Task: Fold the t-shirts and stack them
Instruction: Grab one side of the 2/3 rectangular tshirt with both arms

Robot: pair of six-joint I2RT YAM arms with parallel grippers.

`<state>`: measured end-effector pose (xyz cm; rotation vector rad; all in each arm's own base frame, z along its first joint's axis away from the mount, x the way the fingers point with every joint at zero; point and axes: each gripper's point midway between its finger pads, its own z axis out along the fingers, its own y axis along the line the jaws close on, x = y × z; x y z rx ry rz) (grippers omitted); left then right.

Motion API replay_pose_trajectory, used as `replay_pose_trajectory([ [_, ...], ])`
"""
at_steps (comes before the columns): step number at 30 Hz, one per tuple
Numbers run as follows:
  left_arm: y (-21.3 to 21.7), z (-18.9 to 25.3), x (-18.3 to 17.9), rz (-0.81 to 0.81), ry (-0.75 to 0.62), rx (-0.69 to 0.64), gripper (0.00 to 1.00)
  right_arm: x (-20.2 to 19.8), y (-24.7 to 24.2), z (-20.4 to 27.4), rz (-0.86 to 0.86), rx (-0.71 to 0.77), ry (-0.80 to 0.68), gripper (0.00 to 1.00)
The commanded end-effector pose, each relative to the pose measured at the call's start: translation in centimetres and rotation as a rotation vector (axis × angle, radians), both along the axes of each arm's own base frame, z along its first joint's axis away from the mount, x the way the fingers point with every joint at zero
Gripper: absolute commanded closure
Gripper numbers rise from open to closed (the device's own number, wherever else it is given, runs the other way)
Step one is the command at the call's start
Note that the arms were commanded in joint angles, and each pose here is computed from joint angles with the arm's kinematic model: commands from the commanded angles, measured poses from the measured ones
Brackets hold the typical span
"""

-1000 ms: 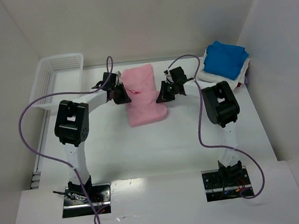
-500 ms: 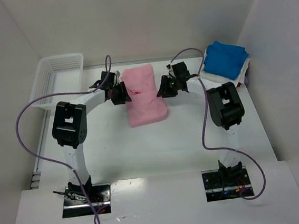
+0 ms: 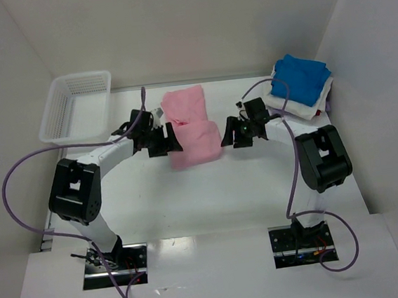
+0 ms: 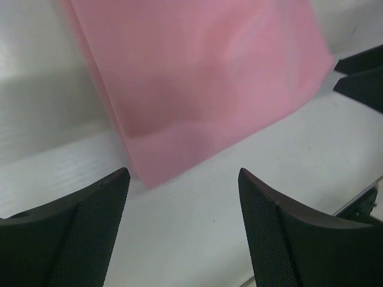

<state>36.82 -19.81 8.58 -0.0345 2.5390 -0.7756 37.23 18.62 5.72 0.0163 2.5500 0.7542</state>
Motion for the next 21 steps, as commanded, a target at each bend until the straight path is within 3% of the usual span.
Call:
replay_pose_trajectory([
  [1, -1.0, -0.9, -1.6, -0.025, 0.045, -0.038, 0.19, -0.2, 0.5, -0.3, 0.029, 0.03, -0.009, 0.34],
  [9, -1.2, -3.6, -2.1, -0.007, 0.098, -0.017, 0.22, 0.8, 1.7, -1.2, 0.067, 0.076, 0.006, 0.35],
  [12, -1.1, -4.8, -2.3, 0.004, 0.124, -0.005, 0.27, 1.1, 2.4, -1.4, 0.082, 0.077, 0.009, 0.38],
  [15, -1.2, -5.4, -2.0, 0.005, 0.133, -0.001, 0.38, 0.8, 3.3, -1.9, 0.104, 0.079, 0.022, 0.42],
  [21, -1.4, -6.0, -2.3, -0.007, 0.156, -0.01, 0.4, 0.9, 4.2, -2.1, 0.134, 0.086, 0.021, 0.46],
])
